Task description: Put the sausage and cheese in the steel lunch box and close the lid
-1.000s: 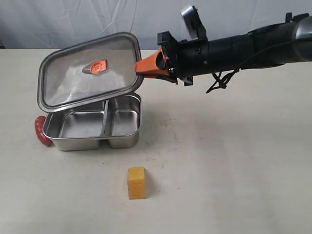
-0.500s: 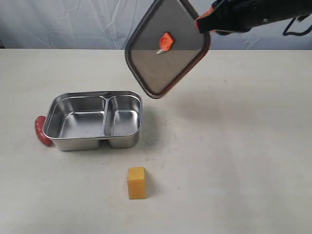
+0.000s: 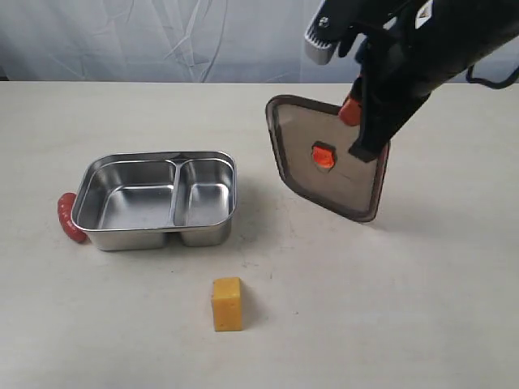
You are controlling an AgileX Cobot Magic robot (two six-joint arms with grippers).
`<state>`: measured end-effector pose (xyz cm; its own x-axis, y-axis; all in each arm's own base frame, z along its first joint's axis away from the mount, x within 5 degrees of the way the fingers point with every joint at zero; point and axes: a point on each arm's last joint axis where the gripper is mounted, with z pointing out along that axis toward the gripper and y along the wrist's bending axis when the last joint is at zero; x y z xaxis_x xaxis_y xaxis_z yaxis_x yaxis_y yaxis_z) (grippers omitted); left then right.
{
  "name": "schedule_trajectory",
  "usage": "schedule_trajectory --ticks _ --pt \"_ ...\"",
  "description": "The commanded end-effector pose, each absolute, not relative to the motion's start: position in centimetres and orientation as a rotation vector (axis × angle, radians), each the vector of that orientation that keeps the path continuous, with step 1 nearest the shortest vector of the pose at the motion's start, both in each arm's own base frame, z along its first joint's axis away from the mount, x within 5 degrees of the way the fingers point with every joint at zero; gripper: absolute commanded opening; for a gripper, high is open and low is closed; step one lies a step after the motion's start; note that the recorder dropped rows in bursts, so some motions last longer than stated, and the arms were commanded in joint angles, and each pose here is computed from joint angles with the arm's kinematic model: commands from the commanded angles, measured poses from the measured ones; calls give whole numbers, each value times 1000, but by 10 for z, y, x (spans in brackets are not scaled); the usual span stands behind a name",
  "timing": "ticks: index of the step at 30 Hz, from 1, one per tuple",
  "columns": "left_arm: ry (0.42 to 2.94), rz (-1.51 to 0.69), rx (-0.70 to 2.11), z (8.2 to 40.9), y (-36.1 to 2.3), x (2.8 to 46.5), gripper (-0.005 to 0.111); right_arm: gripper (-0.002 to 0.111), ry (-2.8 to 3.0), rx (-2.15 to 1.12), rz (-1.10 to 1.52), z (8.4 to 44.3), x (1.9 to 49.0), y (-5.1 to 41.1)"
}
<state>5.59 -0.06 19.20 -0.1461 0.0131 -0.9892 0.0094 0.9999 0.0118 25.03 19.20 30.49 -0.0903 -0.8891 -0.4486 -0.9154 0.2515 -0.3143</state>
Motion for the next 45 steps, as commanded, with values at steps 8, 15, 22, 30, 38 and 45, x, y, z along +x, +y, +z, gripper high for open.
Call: schedule_trajectory --ticks 8,15,22,30,38,45 --pt "1714 -38 46 192 -3 55 0 -1 2319 -1952 177 235 203 250" --pt "1714 -38 46 192 -3 55 0 12 2583 -1978 146 203 201 250" --pt "1714 -38 46 192 -3 55 0 45 2584 -1980 143 202 202 250" --pt "1714 -32 50 192 -3 55 0 35 2574 -1866 243 230 193 247" --pt "1714 -32 50 192 -3 55 0 0 2366 -1685 389 286 181 239" --pt "1567 1 60 205 -2 56 0 0 2247 -1542 538 333 159 222"
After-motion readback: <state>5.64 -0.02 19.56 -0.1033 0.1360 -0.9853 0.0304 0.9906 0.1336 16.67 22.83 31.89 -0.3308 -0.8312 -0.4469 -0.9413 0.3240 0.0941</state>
